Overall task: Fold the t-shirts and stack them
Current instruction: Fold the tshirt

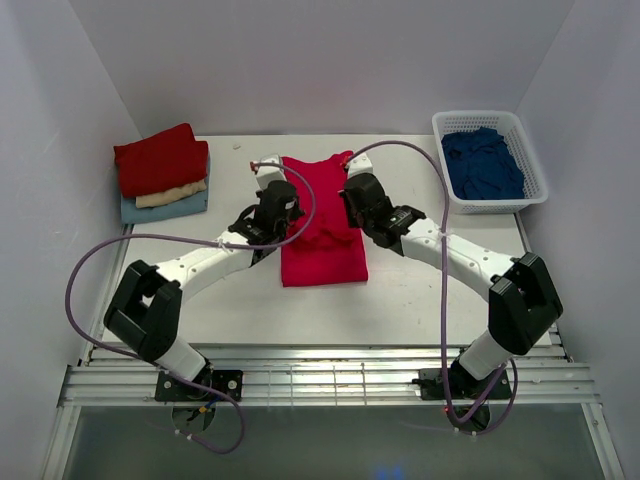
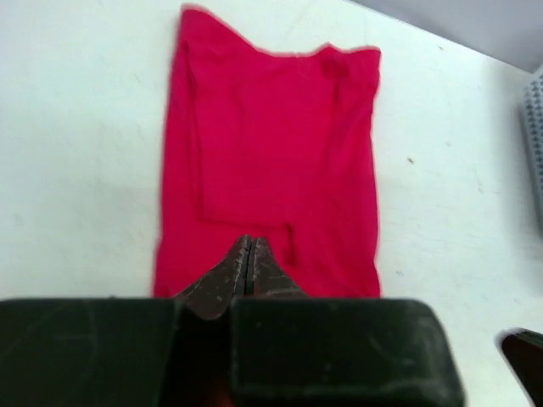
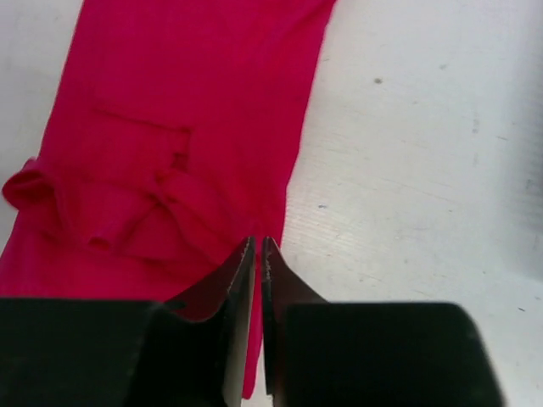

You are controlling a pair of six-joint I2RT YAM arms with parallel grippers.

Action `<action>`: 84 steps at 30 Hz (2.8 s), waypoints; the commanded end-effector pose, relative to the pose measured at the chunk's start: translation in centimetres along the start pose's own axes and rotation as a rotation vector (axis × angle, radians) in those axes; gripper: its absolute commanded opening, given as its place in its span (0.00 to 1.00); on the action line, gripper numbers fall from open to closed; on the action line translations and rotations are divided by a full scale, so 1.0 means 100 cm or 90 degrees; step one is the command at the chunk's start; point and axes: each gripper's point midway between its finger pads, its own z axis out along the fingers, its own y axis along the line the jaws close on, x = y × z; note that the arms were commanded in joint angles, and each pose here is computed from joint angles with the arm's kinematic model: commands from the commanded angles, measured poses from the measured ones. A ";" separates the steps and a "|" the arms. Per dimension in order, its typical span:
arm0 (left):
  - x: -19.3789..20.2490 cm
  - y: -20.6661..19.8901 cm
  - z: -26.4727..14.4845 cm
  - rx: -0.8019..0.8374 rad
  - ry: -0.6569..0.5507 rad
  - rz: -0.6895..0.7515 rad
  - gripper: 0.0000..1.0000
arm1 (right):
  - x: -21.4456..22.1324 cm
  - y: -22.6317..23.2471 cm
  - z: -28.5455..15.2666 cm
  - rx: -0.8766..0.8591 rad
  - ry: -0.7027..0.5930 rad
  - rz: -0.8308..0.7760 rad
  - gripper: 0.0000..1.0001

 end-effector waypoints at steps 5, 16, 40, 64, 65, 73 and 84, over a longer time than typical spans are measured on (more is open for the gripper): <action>0.110 -0.022 -0.058 0.128 0.145 -0.006 0.00 | 0.070 0.089 -0.004 -0.310 0.088 0.028 0.08; 0.160 -0.015 -0.070 0.113 0.204 0.003 0.00 | 0.090 0.132 0.004 -0.441 0.117 0.050 0.08; 0.225 0.032 -0.075 0.042 0.278 0.025 0.00 | 0.113 0.140 0.056 -0.396 0.154 0.020 0.08; 0.232 0.094 -0.133 -0.043 0.303 0.007 0.00 | 0.092 0.109 0.120 -0.252 0.147 -0.040 0.08; 0.233 0.094 -0.133 -0.044 0.303 0.008 0.00 | 0.090 0.108 0.123 -0.244 0.144 -0.043 0.08; 0.232 0.097 -0.136 -0.048 0.305 0.002 0.00 | 0.039 0.093 0.151 -0.186 0.090 -0.064 0.08; 0.139 -0.009 -0.103 0.149 0.105 0.001 0.00 | 0.018 0.059 0.169 -0.122 0.072 -0.064 0.08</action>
